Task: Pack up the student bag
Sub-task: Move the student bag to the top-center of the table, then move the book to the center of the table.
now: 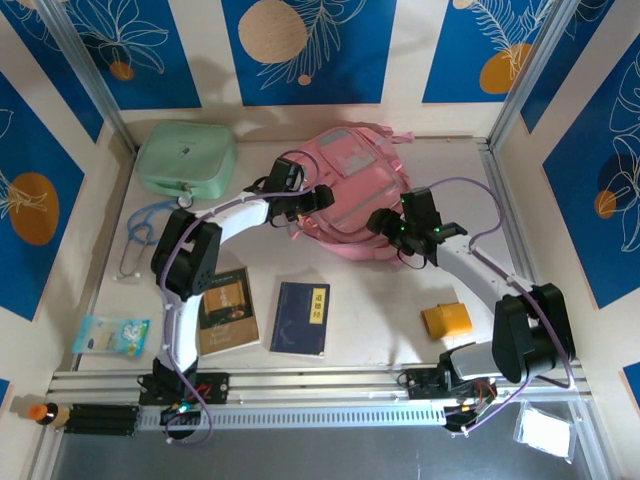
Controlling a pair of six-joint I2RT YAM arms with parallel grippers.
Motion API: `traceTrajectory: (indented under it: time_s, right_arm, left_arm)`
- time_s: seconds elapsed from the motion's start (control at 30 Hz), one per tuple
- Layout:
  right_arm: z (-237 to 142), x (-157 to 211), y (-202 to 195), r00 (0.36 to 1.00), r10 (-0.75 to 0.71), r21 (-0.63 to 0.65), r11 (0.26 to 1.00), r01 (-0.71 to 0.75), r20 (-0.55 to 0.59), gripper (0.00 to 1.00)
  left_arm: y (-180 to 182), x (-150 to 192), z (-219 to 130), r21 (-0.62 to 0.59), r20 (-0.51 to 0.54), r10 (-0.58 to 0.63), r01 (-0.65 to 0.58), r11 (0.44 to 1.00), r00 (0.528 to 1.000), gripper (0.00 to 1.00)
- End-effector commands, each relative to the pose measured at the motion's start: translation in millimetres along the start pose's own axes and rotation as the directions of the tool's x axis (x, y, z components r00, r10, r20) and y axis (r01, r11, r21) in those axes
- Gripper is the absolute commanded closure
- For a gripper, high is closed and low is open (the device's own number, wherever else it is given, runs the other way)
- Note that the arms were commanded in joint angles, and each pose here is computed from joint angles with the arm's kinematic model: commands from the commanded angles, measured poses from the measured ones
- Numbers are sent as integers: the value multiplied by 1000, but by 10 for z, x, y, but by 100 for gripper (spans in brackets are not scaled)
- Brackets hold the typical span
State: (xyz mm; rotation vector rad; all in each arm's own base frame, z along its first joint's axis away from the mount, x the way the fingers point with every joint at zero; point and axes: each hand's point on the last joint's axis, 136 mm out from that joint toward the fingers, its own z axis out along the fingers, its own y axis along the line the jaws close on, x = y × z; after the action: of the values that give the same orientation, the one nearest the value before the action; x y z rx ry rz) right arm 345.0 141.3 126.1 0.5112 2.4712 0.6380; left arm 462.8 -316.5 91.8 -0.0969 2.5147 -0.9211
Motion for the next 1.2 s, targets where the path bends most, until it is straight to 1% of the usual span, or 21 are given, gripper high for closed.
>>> traceTrajectory:
  time_s: [0.0,0.1,0.17,0.27,0.37,0.47,0.53,0.7,0.83,0.97,1.07,1.17]
  right_arm:
    - [-65,206,386,981,-175,-137,977,163,-81,26]
    - [-46,532,547,939,-313,-184,941,285,-144,29]
    - [2,776,609,895,-408,-196,907,374,-179,30]
    - [78,1076,597,825,-514,-149,858,492,-235,29]
    - [147,1310,528,747,-596,-96,797,597,-294,26]
    - [192,1493,482,676,-653,-73,736,673,-342,23]
    - [221,1583,449,645,-668,-67,712,699,-372,22]
    - [301,1704,352,589,-683,-41,667,744,-432,22]
    - [399,1726,250,537,-719,-2,599,801,-442,22]
    - [508,1731,141,513,-716,33,567,823,-473,23]
    - [576,1687,80,518,-706,81,553,829,-483,23]
    - [646,1552,62,550,-692,147,553,820,-467,23]
  left_arm:
    - [-74,-129,-291,-14,39,47,-47,999,998,12]
    - [72,-195,-575,-55,78,39,-34,998,996,8]
    - [188,-226,-770,-80,108,31,-23,997,994,7]
    - [349,-251,-1017,-114,140,28,-12,993,990,5]
    - [501,-256,-1252,-180,167,46,-15,984,985,0]
    - [625,-277,-1439,-236,192,67,-21,971,979,0]
    - [691,-290,-1523,-255,207,67,-12,967,976,0]
    - [758,-320,-1667,-260,240,58,7,966,969,0]
    - [782,-302,-1693,-261,240,56,9,965,969,0]
    - [790,-292,-1694,-259,234,54,9,966,971,0]
    - [800,-299,-1708,-260,242,50,15,965,969,0]
    - [804,-298,-1704,-255,250,40,26,967,967,0]
